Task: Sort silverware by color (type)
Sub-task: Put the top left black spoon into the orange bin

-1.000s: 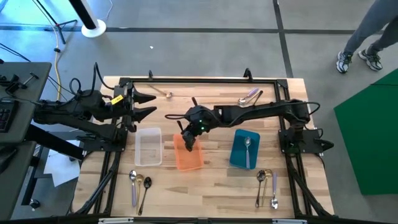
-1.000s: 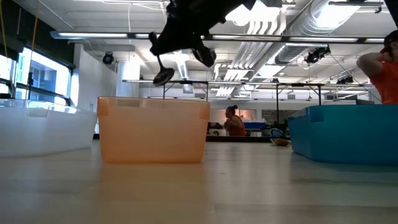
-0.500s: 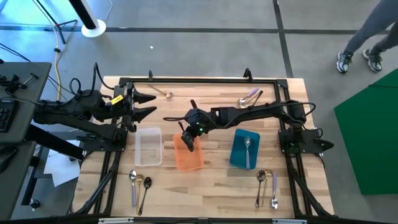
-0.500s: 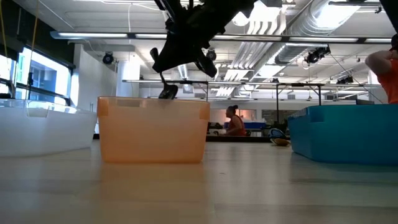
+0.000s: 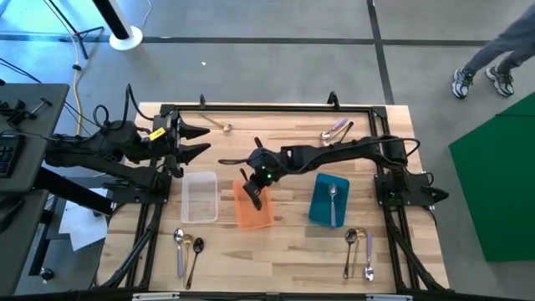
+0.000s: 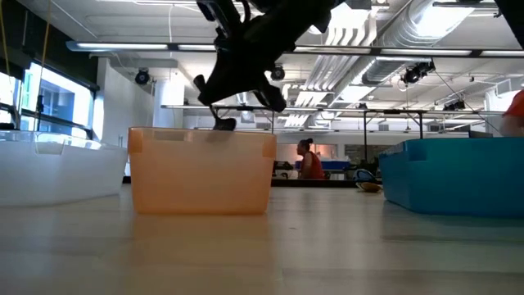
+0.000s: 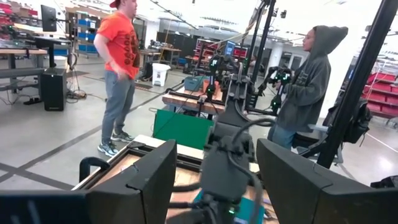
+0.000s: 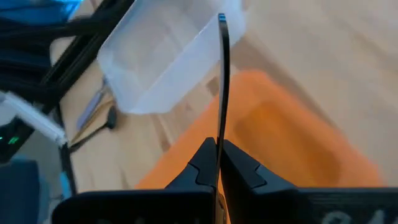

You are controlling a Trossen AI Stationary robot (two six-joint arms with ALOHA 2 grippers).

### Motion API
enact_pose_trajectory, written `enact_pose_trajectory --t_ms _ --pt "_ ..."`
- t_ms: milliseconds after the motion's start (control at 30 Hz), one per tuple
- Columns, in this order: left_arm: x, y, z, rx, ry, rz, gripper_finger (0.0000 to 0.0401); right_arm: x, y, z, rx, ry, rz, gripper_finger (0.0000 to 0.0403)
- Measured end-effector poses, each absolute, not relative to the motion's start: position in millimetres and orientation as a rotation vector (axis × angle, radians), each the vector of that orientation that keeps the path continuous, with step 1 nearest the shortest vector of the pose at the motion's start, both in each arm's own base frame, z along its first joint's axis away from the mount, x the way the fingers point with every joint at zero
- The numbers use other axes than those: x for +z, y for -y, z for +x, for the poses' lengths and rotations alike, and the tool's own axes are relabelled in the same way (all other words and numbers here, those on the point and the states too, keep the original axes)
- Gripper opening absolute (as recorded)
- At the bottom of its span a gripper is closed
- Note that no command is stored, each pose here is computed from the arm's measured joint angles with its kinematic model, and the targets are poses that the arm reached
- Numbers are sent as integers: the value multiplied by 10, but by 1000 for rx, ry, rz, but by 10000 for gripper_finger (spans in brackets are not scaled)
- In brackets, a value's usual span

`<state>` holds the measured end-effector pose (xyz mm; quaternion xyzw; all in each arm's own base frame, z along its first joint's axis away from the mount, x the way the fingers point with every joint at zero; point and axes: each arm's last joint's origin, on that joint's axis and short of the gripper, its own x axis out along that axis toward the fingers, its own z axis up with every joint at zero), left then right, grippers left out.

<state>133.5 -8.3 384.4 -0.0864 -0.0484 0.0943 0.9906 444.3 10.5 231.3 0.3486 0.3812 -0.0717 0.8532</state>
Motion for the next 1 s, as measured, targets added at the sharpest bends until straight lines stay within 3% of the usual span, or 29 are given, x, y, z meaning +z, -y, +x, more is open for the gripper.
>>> enact_pose_trajectory --t_ms 367,733,1000 --pt "3846 83 1335 189 99 -174 211 1999 -356 4521 -139 -893 796 0" --pt "3853 83 1335 189 106 -176 211 1525 -186 4647 -147 -986 955 0" --pt "3858 83 1334 188 111 -177 211 1443 -149 4657 -161 -1004 972 0"
